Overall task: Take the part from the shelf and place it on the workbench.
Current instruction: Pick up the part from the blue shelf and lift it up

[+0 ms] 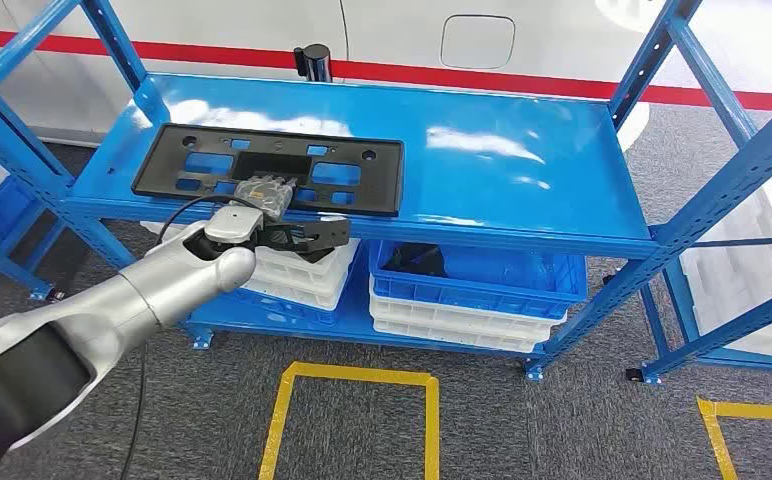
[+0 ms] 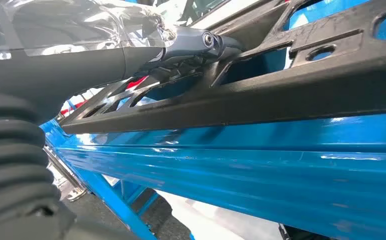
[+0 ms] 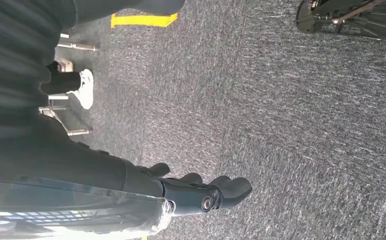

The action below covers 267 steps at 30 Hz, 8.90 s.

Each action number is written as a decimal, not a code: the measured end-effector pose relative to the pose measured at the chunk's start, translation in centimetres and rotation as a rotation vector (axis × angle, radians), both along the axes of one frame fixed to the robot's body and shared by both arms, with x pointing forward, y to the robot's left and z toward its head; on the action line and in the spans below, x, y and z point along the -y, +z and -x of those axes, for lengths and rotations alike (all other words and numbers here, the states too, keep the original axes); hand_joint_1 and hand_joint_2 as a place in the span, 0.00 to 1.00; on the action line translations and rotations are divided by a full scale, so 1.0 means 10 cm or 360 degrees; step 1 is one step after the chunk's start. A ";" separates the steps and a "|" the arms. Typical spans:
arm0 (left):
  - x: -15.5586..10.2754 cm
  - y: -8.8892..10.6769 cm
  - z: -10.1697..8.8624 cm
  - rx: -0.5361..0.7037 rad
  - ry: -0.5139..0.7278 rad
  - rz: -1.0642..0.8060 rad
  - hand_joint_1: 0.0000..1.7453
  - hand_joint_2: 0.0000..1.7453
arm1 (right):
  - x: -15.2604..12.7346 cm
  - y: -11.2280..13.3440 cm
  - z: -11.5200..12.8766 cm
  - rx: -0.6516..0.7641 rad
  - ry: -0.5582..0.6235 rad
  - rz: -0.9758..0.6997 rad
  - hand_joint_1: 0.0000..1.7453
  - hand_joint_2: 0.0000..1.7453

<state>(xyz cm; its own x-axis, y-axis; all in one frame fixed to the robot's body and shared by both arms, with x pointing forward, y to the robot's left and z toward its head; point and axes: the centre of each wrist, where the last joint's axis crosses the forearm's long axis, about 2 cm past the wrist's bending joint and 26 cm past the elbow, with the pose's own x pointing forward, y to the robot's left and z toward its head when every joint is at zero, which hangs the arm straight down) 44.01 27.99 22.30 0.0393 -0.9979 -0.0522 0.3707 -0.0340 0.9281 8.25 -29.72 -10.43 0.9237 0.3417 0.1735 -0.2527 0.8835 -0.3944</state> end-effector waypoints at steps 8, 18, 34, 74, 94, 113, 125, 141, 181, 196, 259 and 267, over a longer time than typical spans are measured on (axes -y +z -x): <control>-0.01 -0.01 0.00 -0.0006 0.0009 -0.0005 0.00 0.00 | 0.00 0.00 0.02 -0.0007 -0.0001 -0.0001 0.00 1.00; -0.02 -0.01 0.00 -0.0008 0.0011 -0.0005 0.00 0.00 | 0.00 -0.01 0.03 -0.0009 -0.0002 -0.0001 0.00 1.00; -0.03 -0.02 -0.01 -0.0002 0.0021 -0.0021 1.00 1.00 | -0.01 -0.01 0.03 -0.0008 -0.0001 -0.0002 0.00 1.00; -0.03 0.03 -0.03 -0.0001 -0.0010 -0.0028 1.00 1.00 | 0.05 0.00 0.03 0.0030 -0.0013 0.0026 0.00 1.00; 0.12 0.32 -0.12 0.0178 -0.0072 -0.0112 1.00 1.00 | 0.13 0.01 -0.05 0.0051 -0.0008 0.0042 0.00 1.00; 0.18 0.33 -0.13 0.0184 -0.0109 -0.0124 0.30 1.00 | 0.15 0.01 -0.05 0.0054 -0.0011 0.0050 0.00 1.00; 0.12 0.31 -0.14 0.0168 -0.0043 -0.0195 0.00 1.00 | 0.15 0.01 -0.05 0.0054 -0.0012 0.0052 0.00 1.00; 0.04 0.26 -0.16 0.0124 0.0052 -0.0267 0.00 0.00 | 0.15 0.01 -0.05 0.0051 -0.0010 0.0052 0.00 1.00; -0.33 0.07 -0.16 -0.0050 0.0280 -0.0416 0.79 1.00 | 0.15 0.01 -0.05 0.0029 0.0002 0.0066 0.00 1.00; -0.36 0.06 -0.16 -0.0053 0.0294 -0.0428 1.00 1.00 | 0.15 0.01 -0.05 0.0029 0.0001 0.0066 0.00 1.00; 0.10 0.56 -0.20 0.0363 -0.0199 -0.0803 1.00 1.00 | 0.08 0.01 -0.06 0.0082 0.0023 0.0030 0.00 1.00; 0.24 0.62 -0.19 0.0402 -0.0253 -0.0792 1.00 1.00 | 0.05 0.01 -0.07 0.0084 0.0023 0.0020 0.00 1.00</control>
